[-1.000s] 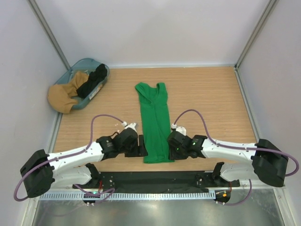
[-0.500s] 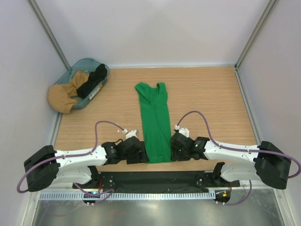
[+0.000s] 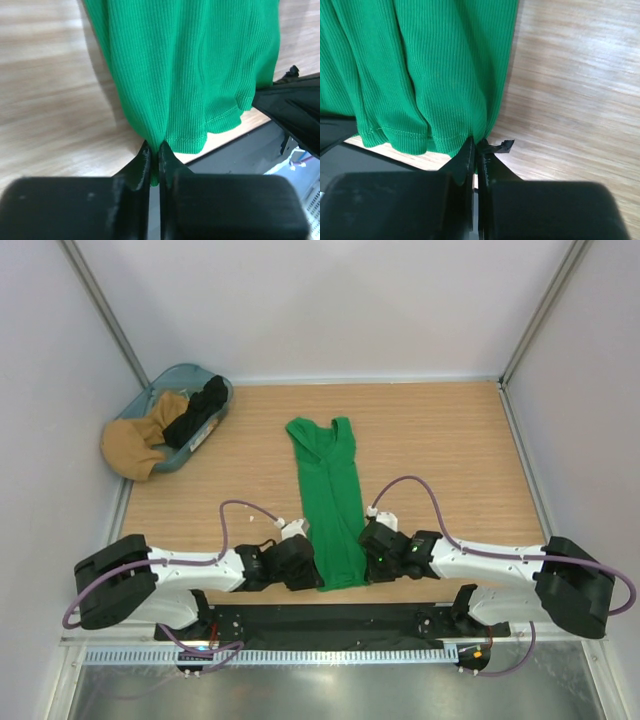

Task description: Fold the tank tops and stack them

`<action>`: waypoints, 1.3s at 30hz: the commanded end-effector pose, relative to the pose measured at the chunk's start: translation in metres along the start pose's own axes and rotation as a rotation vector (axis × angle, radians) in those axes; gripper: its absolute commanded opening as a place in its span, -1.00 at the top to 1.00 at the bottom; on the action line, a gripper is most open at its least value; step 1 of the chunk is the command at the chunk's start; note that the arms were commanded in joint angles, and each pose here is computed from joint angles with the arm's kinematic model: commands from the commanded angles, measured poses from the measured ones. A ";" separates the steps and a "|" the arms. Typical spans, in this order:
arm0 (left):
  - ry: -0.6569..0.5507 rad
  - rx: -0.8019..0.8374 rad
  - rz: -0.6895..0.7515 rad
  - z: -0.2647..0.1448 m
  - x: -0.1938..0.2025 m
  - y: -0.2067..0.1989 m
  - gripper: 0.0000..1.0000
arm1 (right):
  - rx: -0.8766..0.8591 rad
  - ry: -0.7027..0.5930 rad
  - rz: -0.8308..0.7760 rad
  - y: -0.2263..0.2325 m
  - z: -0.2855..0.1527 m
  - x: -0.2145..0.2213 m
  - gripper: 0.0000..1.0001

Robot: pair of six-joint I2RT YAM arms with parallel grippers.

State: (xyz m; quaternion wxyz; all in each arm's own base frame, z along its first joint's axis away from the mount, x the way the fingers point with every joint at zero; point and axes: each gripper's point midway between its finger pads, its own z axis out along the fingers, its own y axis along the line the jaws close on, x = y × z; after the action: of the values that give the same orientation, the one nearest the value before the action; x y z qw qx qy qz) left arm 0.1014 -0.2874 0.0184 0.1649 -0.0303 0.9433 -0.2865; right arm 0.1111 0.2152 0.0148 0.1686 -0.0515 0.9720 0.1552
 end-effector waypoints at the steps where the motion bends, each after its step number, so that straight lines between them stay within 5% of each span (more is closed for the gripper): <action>1: 0.007 0.018 0.007 -0.002 0.007 -0.009 1.00 | -0.039 -0.016 -0.014 0.012 -0.010 -0.006 0.97; 15: -0.101 -0.024 0.061 -0.029 -0.035 -0.032 1.00 | 0.041 -0.110 -0.108 0.023 -0.044 -0.050 0.98; 39: -0.226 -0.113 0.004 -0.031 -0.217 -0.023 1.00 | 0.199 -0.287 -0.005 0.025 -0.031 -0.235 0.98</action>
State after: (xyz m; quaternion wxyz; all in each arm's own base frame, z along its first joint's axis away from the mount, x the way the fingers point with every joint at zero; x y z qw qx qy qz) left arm 0.2759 -0.2570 0.1101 0.2619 -0.0921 0.9329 -0.2293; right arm 0.2897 0.2366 0.1172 0.2845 -0.0130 0.9561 0.0690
